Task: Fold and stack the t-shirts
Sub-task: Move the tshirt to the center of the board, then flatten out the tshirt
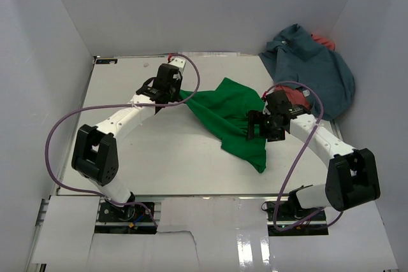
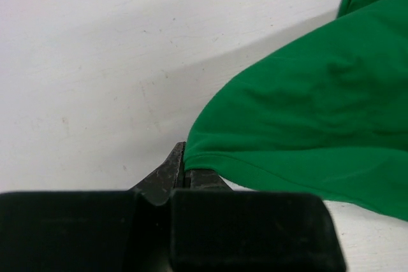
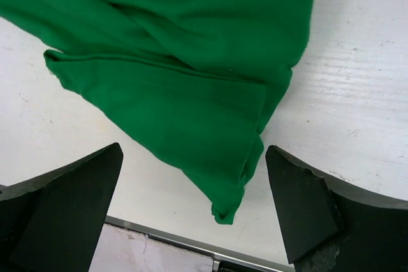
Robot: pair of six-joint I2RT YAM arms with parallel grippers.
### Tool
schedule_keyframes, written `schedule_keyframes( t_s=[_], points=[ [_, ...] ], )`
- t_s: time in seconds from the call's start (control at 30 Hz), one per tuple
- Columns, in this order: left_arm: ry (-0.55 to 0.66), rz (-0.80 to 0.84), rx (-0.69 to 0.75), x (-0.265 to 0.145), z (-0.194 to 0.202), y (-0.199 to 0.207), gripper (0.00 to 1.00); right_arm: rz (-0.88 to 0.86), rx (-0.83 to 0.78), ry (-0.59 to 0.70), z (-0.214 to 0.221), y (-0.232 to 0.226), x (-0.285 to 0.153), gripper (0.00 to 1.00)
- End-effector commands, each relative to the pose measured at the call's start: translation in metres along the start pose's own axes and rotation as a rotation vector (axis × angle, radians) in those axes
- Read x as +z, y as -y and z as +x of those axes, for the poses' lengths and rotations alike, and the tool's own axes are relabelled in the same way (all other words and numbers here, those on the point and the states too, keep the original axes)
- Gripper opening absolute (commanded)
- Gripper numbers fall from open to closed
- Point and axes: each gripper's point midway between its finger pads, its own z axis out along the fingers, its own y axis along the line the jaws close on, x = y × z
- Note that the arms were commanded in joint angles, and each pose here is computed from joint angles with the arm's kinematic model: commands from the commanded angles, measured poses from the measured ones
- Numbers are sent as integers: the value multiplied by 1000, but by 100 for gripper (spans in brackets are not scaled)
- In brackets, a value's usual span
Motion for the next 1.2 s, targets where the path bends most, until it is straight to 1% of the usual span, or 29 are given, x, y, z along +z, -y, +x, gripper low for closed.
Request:
schedule_keyframes(
  t_s=[0.0,0.03,0.07,0.1,0.13,0.2,0.23,0.27,0.37,0.43,0.57,0.97,1.07,1.13,1.17],
  points=[
    [78,22,-59,-24,-23,-1,0,-75,43,71,-14,-6,-3,100],
    [75,30,-61,-23,-21,1,0,-78,52,72,-13,-4,-3,100],
    [65,31,-59,-21,-18,1,0,-79,62,70,-12,-2,-1,96],
    [58,34,-59,-20,-15,2,0,-89,78,61,-9,1,2,95],
    [55,35,-61,-19,-14,2,0,-100,82,70,-10,1,3,92],
    [46,36,-60,-17,-10,3,0,-115,98,59,-6,3,8,89],
    [44,36,-62,-17,-10,3,0,-119,100,57,-6,3,10,83],
    [43,40,-60,-17,-9,4,0,-119,105,56,-6,4,12,80],
    [45,41,-62,-17,-10,4,0,-115,118,57,-4,9,17,78],
    [42,41,-61,-17,-9,4,0,-117,132,50,-1,12,19,67],
    [39,42,-59,-16,-8,4,0,-122,149,57,-1,18,24,70],
    [38,45,-58,-15,-10,5,0,-118,183,65,-5,33,38,70],
    [33,46,-54,-14,-9,6,0,-120,186,64,-6,34,43,67],
    [30,44,-53,-13,-8,6,0,-121,187,58,-7,35,46,63],
    [32,46,-55,-14,-8,6,0,-129,185,60,-8,34,46,63]
  ],
)
